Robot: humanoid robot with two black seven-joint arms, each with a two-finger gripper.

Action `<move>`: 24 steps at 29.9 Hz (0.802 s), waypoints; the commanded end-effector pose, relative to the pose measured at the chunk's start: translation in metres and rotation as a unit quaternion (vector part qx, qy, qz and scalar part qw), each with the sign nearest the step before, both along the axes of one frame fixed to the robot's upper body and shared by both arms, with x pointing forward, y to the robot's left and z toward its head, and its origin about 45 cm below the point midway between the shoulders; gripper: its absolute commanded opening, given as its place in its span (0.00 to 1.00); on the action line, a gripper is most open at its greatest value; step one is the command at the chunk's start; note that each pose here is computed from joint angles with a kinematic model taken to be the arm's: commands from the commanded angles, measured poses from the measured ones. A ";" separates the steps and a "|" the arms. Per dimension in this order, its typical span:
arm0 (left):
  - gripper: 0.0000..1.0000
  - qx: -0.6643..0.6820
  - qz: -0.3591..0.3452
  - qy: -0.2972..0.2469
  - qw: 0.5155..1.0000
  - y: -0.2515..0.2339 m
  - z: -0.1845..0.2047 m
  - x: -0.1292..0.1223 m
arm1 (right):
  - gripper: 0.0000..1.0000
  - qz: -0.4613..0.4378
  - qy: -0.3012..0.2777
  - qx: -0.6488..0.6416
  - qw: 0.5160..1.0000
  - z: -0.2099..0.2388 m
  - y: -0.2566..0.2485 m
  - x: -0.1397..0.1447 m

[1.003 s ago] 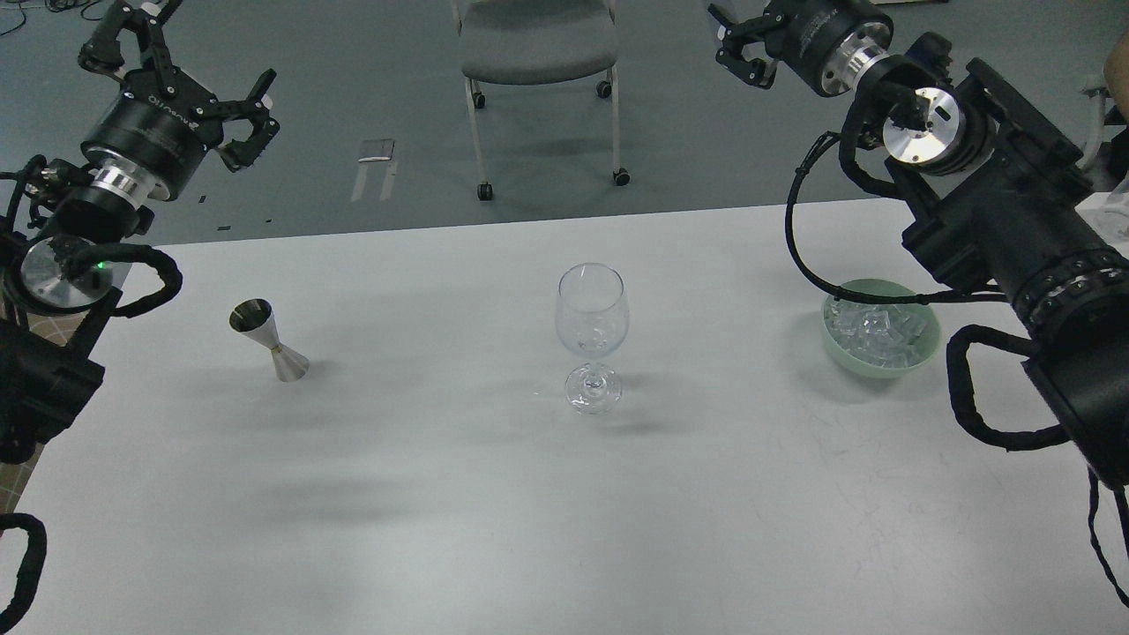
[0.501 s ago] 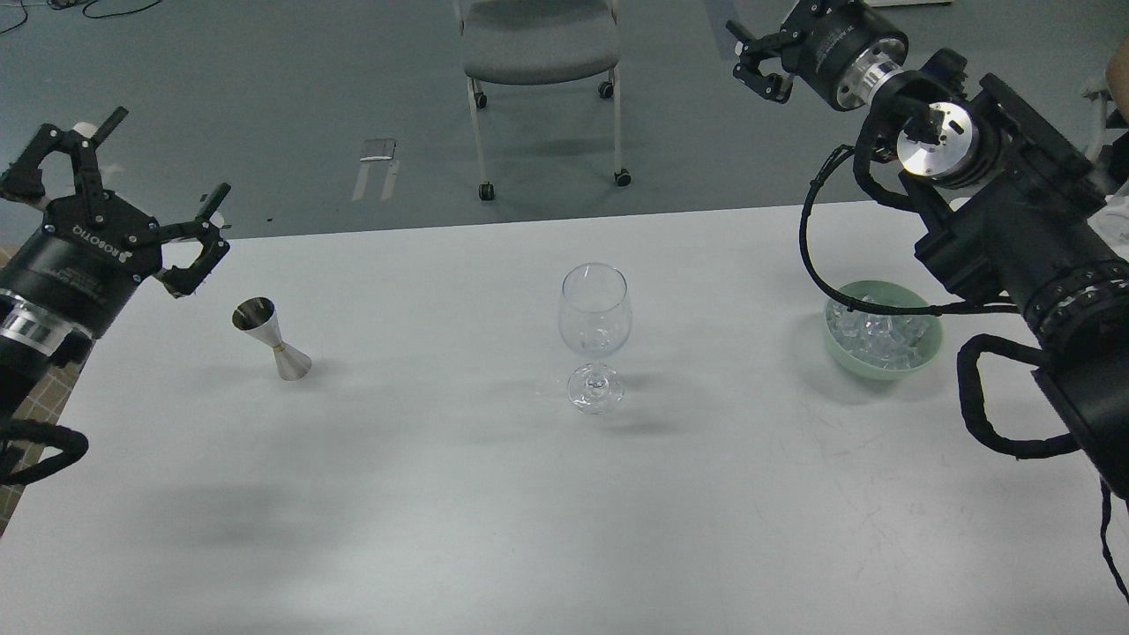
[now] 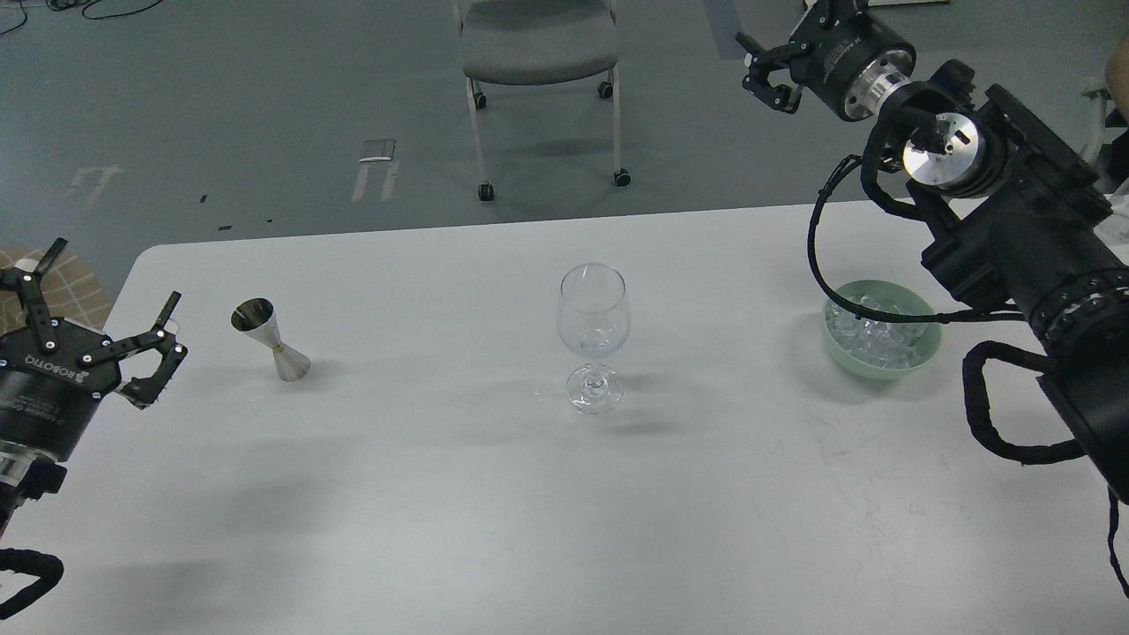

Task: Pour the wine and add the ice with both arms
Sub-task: 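Close the left gripper around the silver jigger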

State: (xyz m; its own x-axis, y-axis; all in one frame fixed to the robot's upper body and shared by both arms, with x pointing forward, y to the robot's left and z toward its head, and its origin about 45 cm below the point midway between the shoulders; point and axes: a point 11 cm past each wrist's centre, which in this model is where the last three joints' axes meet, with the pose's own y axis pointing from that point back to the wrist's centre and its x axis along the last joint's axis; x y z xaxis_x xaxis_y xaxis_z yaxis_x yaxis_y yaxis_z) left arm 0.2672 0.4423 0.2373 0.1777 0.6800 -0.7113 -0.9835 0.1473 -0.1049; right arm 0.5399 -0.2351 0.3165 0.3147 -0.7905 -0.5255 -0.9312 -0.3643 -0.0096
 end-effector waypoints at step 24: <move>0.87 -0.210 0.058 0.050 0.975 -0.050 -0.069 -0.024 | 1.00 -0.004 0.009 -0.006 1.000 -0.008 -0.006 -0.002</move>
